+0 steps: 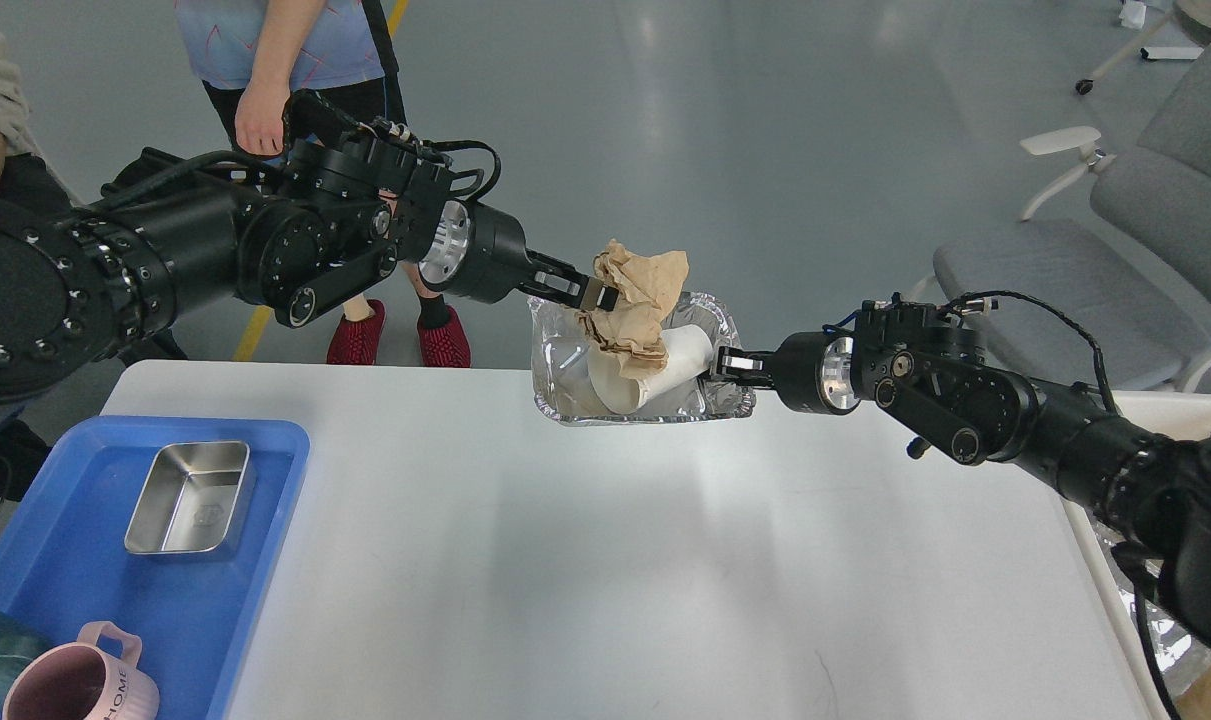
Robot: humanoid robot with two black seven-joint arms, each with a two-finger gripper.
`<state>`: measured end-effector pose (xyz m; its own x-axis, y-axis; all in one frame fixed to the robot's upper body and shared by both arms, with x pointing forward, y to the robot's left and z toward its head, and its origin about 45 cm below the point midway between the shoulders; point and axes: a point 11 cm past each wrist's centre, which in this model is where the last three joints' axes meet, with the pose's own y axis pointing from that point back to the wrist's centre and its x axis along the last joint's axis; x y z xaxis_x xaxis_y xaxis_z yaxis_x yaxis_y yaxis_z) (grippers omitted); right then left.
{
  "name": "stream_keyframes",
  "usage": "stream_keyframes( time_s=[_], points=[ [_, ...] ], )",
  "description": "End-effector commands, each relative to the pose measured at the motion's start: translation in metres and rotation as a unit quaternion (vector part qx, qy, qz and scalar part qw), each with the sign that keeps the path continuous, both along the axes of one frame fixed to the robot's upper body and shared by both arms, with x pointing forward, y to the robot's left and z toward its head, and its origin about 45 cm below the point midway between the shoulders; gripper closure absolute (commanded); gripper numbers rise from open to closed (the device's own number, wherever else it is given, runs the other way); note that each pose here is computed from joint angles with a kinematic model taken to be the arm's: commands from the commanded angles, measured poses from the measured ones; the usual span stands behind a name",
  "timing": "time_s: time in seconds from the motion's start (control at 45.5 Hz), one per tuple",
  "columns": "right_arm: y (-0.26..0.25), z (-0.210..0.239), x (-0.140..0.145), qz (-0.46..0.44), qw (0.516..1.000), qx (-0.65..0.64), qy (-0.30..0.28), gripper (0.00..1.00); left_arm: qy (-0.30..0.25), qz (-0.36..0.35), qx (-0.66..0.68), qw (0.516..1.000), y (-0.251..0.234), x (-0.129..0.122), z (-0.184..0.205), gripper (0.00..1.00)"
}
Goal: Tidy desktop
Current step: 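Drop the paper bag into the foil tray with the left gripper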
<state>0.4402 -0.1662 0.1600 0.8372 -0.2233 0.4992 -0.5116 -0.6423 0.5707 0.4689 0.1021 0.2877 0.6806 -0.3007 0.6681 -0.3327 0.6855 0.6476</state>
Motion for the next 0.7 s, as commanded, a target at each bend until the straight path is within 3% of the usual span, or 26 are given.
stream_keyframes(
  time_s=[0.0,0.044,0.352,0.571,0.681],
  points=[
    [0.001,0.0,0.0,0.0,1.0,0.0,0.0,1.0,-0.002,0.004,-0.004,1.0,0.004,0.001,0.001,0.25],
    [0.001,0.0,0.0,0.0,1.0,0.0,0.0,1.0,-0.003,0.005,-0.006,1.0,0.004,0.002,0.002,0.21],
    [0.001,0.0,0.0,0.0,1.0,0.0,0.0,1.0,0.001,0.003,-0.007,1.0,0.002,0.001,0.001,0.13],
    [0.001,0.0,0.0,0.0,1.0,0.0,0.0,1.0,-0.004,0.009,-0.011,1.0,0.006,0.003,0.004,0.11],
    [-0.001,0.0,0.0,-0.001,1.0,-0.001,0.0,1.0,-0.027,0.034,-0.03,0.999,0.017,0.018,0.02,0.11]
  ],
)
